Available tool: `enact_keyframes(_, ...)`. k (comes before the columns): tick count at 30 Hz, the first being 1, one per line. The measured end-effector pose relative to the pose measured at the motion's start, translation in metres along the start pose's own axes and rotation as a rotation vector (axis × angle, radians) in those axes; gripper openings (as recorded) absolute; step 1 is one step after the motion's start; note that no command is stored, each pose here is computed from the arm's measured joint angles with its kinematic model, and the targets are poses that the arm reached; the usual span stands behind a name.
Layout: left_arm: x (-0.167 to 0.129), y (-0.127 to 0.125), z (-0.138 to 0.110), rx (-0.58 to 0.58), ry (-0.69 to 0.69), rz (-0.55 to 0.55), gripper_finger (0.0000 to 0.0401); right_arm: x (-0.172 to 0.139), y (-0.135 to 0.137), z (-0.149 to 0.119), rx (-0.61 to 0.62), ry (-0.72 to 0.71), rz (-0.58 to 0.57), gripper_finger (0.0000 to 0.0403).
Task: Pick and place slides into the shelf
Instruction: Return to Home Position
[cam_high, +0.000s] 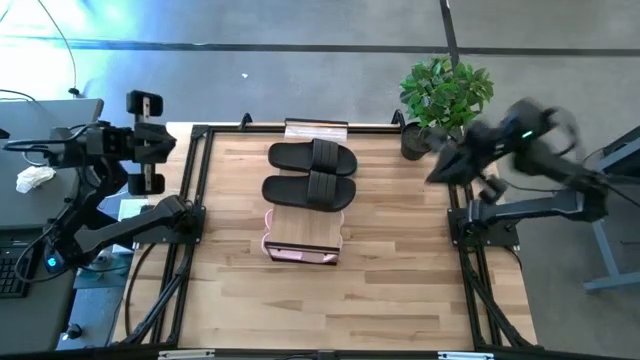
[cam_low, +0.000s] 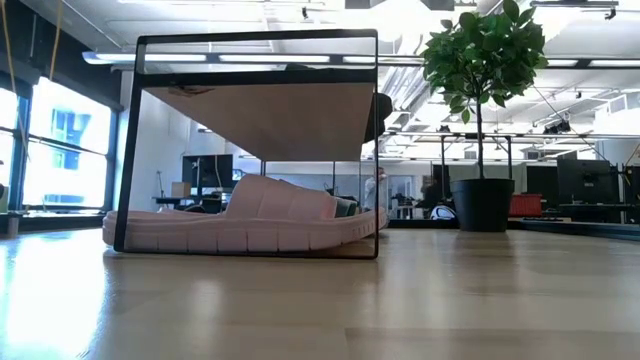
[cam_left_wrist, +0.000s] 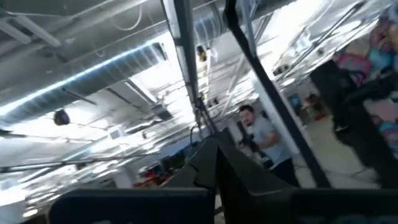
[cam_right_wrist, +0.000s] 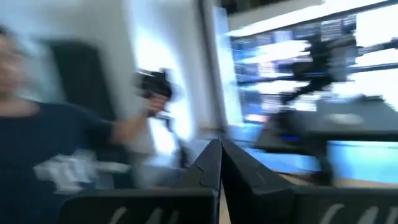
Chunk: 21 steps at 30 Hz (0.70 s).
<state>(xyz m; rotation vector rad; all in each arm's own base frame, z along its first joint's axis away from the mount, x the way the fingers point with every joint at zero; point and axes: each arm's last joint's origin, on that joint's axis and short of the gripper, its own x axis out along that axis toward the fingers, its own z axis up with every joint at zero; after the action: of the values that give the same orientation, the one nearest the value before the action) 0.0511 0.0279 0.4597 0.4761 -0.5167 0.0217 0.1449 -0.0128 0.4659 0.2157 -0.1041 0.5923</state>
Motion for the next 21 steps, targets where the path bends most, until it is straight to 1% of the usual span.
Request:
enact_keyframes(3, 0.001, -0.001, 0.017, 0.074, 0.027, 0.019, 0.0, -0.026, 0.027, 0.029, -0.138, 0.046, -0.198, 0.0)
enact_keyframes(5, -0.001, -0.004, 0.034, 0.131, 0.059, 0.038, 0.0, -0.044, 0.049, 0.044, -0.223, 0.035, -0.298, 0.0)
enact_keyframes(7, -0.004, -0.007, 0.049, 0.186, 0.118, 0.096, 0.0, -0.061, 0.072, 0.053, -0.279, -0.002, -0.345, 0.0)
enact_keyframes(9, -0.011, -0.012, 0.06, 0.241, 0.208, 0.178, 0.0, -0.08, 0.093, 0.056, -0.321, -0.057, -0.378, 0.0)
enact_keyframes(11, -0.02, -0.02, 0.067, 0.279, 0.3, 0.237, 0.0, -0.098, 0.112, 0.05, -0.345, -0.104, -0.42, 0.0)
enact_keyframes(14, -0.034, -0.033, 0.071, 0.294, 0.367, 0.265, 0.0, -0.115, 0.123, 0.032, -0.336, -0.158, -0.473, 0.0)
enact_keyframes(17, -0.048, -0.046, 0.074, 0.311, 0.363, 0.318, 0.0, -0.127, 0.13, 0.014, -0.331, -0.254, -0.462, 0.0)
enact_keyframes(19, -0.058, -0.056, 0.076, 0.332, 0.348, 0.362, 0.0, -0.134, 0.134, 0.002, -0.35, -0.317, -0.441, 0.0)
enact_keyframes(21, -0.068, -0.065, 0.074, 0.342, 0.343, 0.402, 0.0, -0.137, 0.131, -0.011, -0.349, -0.346, -0.441, 0.0)
